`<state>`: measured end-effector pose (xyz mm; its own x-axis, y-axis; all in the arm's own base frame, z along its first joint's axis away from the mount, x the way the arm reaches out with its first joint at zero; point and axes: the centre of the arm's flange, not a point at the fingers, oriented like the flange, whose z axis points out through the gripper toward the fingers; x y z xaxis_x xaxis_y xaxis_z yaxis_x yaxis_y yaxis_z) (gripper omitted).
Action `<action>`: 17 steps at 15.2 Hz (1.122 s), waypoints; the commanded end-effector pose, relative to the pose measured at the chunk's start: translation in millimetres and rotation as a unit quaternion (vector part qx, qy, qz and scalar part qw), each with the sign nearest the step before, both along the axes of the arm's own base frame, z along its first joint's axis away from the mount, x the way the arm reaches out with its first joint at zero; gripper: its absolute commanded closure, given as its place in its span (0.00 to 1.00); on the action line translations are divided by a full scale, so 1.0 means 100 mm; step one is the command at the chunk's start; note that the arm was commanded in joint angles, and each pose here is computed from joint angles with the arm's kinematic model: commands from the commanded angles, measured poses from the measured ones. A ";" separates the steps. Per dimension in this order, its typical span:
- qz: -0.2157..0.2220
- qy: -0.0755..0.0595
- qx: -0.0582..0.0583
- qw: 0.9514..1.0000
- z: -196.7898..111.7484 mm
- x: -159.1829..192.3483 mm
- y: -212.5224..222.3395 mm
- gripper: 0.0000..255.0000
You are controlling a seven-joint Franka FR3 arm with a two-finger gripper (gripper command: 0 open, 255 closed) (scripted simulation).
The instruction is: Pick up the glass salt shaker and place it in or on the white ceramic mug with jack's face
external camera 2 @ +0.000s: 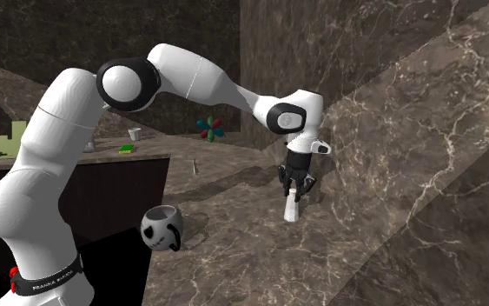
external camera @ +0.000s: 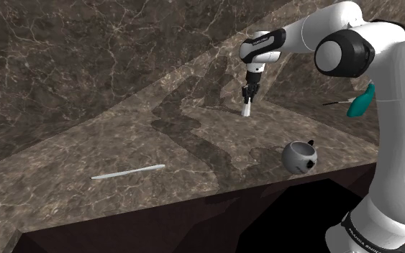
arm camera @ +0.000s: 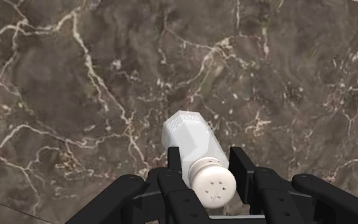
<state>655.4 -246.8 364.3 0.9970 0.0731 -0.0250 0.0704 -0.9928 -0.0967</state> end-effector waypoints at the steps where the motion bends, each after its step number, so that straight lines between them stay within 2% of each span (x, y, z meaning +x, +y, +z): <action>1: 0.000 0.000 0.000 1.000 -0.01 0.00 0.00 1.00; 3: 0.000 0.000 0.000 1.000 -0.01 0.00 0.00 1.00; 17: 0.000 0.000 0.000 1.000 0.73 0.00 0.00 1.00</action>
<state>655.1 -247.0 432.4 0.9970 0.0734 -0.0255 0.0706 -0.9928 -0.0971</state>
